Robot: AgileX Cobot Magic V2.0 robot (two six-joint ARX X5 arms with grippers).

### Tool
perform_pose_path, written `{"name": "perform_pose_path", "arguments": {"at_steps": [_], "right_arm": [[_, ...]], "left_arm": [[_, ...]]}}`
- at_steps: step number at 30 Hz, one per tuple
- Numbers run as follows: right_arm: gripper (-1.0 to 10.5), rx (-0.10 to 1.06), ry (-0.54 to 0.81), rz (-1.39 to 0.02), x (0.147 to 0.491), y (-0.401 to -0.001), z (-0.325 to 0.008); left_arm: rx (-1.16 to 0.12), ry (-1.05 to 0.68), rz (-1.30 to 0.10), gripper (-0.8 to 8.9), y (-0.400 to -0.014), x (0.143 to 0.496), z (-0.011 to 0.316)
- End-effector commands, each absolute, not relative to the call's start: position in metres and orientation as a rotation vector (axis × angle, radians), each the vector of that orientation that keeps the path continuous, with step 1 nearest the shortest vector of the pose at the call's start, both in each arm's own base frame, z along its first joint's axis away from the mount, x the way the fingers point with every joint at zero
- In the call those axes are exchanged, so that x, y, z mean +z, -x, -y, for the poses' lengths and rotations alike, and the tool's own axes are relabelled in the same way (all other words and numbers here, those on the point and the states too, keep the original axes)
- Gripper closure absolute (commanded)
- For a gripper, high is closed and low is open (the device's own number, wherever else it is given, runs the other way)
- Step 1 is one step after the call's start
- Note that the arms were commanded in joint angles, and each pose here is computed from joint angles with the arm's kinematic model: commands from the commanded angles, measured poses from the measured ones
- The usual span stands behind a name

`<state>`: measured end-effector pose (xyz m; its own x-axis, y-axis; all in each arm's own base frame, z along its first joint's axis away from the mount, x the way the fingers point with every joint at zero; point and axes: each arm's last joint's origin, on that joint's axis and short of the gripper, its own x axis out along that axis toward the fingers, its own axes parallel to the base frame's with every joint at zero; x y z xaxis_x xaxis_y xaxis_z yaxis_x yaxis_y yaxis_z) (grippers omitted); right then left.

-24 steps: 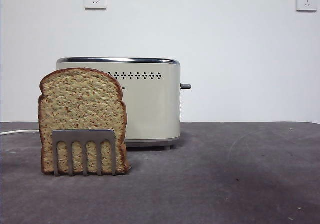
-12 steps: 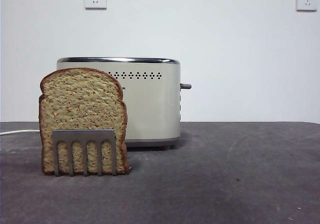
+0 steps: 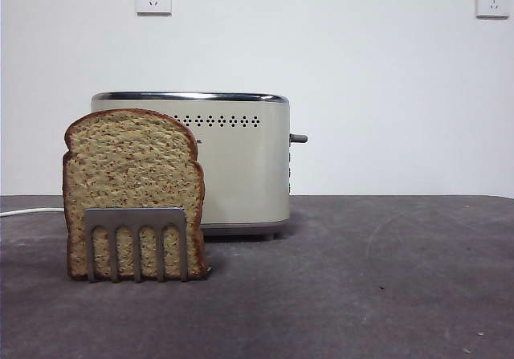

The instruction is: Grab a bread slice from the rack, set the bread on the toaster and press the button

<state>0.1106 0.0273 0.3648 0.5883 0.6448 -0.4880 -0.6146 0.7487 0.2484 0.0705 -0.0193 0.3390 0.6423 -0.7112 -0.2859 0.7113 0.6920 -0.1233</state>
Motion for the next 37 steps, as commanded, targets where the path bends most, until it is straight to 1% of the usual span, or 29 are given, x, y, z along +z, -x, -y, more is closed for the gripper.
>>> {"name": "perform_pose_path", "arguments": {"at_steps": [1, 3, 9, 11, 12, 13, 14, 15, 16, 17, 22, 28, 34, 37], "right_arm": [[9.6, 0.769, 0.009, -0.580, 0.368, -0.109, -0.029], [9.6, 0.776, 0.012, -0.580, 0.368, -0.108, -0.030], [9.6, 0.791, 0.025, -0.578, 0.368, -0.109, -0.031], [9.6, 0.791, 0.026, -0.578, 0.368, -0.109, -0.031], [9.6, 0.791, 0.026, -0.578, 0.368, -0.109, -0.031], [9.6, 0.791, 0.026, -0.579, 0.367, -0.109, -0.031], [9.6, 0.791, 0.026, -0.580, 0.367, -0.109, -0.031], [9.6, 0.791, 0.027, -0.581, 0.367, -0.109, -0.031], [9.6, 0.792, 0.029, -0.580, 0.367, -0.110, -0.031], [9.6, 0.793, 0.031, -0.581, 0.367, -0.110, -0.031], [9.6, 0.793, 0.027, -0.594, 0.366, -0.114, -0.032], [9.6, 0.794, 0.022, -0.614, 0.364, -0.119, -0.032], [9.6, 0.796, 0.026, -0.615, 0.363, -0.119, -0.033], [9.6, 0.797, 0.028, -0.614, 0.363, -0.119, -0.032]], "left_arm": [[-0.852, -0.097, -0.330, 8.22, -0.068, 0.341, 0.021], [-0.866, -0.115, -0.351, 8.22, -0.067, 0.342, 0.021], [-0.845, -0.140, -0.381, 8.19, -0.070, 0.343, 0.022], [-0.847, -0.140, -0.382, 7.89, -0.072, 0.343, 0.022], [-0.845, -0.141, -0.382, 7.27, -0.072, 0.343, 0.022], [-0.841, -0.144, -0.380, 6.27, -0.073, 0.343, 0.022], [-0.827, -0.150, -0.381, 4.51, -0.074, 0.343, 0.021], [-0.818, -0.154, -0.379, 3.19, -0.074, 0.344, 0.021], [-0.815, -0.157, -0.377, 2.34, -0.074, 0.344, 0.021], [-0.815, -0.161, -0.371, 2.11, -0.074, 0.345, 0.021], [-0.791, -0.199, -0.354, 2.13, -0.076, 0.355, 0.023], [-0.861, -0.266, -0.362, 2.14, -0.092, 0.369, 0.032], [-0.929, -0.384, -0.447, 2.15, -0.120, 0.376, 0.053], [-0.953, -0.485, -0.520, 2.15, -0.136, 0.373, 0.071]]}}
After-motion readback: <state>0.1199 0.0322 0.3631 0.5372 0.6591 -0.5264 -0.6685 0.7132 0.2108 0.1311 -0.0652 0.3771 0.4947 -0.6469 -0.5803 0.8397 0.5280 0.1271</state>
